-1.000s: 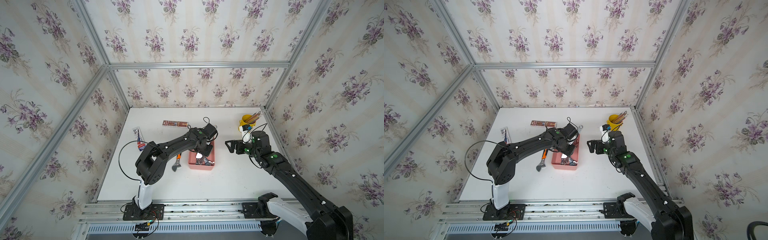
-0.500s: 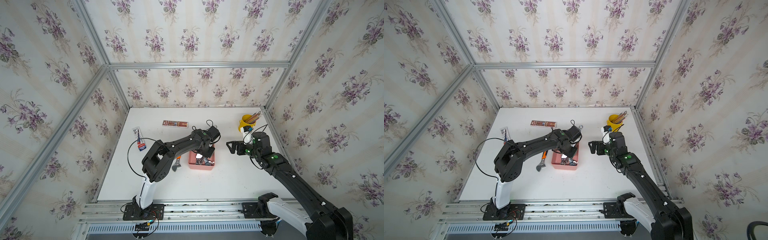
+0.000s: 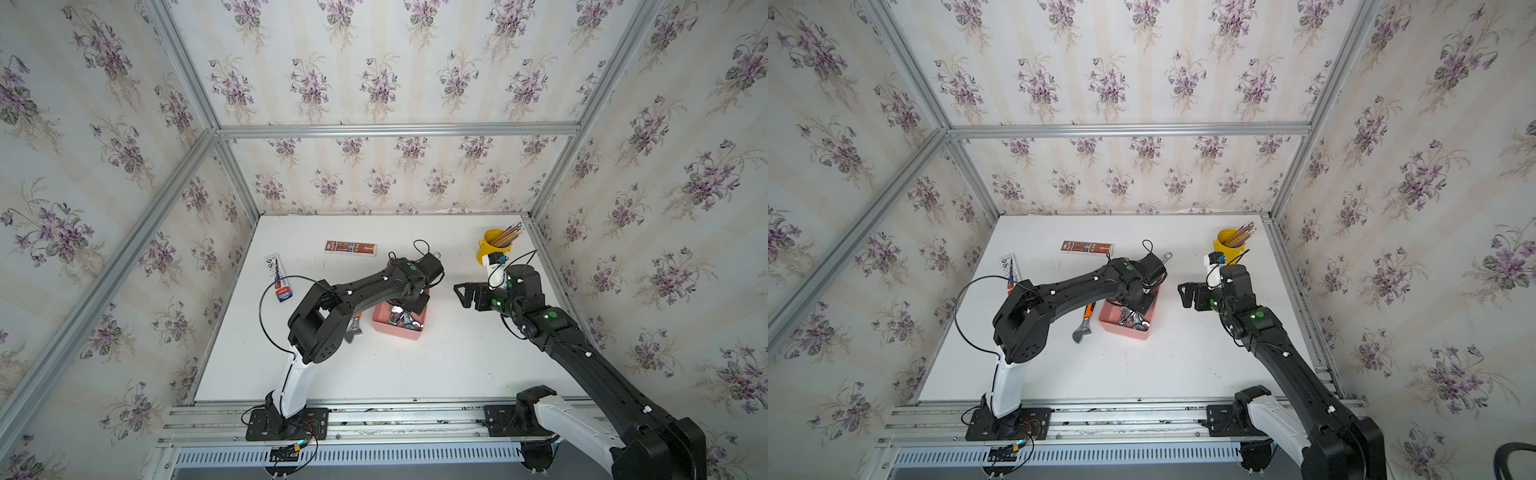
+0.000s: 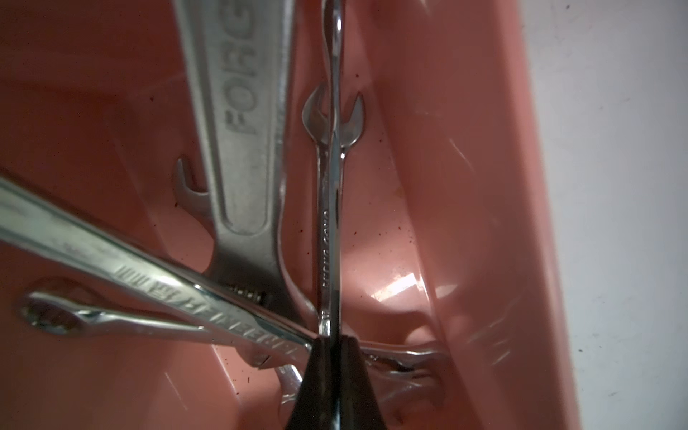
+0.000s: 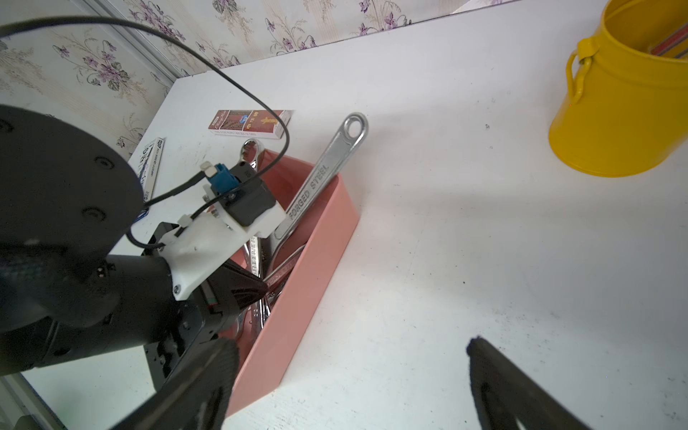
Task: Take out the wrench from the storage box
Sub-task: Pick up the wrench from the storage box, then place the wrench at the center of the board.
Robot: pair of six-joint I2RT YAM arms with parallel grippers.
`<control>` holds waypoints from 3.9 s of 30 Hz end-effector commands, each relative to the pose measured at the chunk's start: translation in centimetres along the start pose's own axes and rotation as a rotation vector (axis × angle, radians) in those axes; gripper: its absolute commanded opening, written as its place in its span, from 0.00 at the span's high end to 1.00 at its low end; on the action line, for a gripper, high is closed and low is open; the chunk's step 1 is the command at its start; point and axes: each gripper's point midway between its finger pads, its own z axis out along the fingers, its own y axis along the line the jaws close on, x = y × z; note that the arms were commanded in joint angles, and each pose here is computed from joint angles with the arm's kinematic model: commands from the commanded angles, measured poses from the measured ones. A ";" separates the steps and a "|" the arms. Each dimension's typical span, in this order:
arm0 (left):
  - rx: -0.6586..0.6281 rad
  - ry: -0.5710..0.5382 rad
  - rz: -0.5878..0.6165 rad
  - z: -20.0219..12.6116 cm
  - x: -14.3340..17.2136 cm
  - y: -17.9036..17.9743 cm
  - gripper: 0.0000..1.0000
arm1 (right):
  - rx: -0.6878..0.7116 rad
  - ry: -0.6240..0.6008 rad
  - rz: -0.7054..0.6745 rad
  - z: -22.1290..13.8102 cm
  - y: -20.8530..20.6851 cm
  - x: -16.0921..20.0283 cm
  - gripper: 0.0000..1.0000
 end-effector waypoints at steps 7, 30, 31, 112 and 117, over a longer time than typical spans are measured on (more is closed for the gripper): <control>-0.024 -0.020 -0.053 -2.7 0.0 0.6 1.00 | -0.002 -0.028 0.000 -0.3 0.3 -1.2 0.00; 0.022 -0.086 -0.088 -9.7 2.1 1.3 1.00 | -0.009 -0.038 -0.005 -0.6 0.5 -1.5 0.00; 0.013 -0.092 -0.089 -10.0 2.2 1.6 1.00 | -0.012 -0.040 -0.005 -0.6 0.6 -1.5 0.00; 0.121 -0.125 -0.594 -1.8 13.1 20.4 0.56 | -0.064 0.004 -0.012 1.5 1.2 -1.4 0.00; 0.124 -0.201 -0.559 -6.4 10.4 18.2 0.48 | -0.086 0.006 -0.008 1.3 1.7 -1.7 0.00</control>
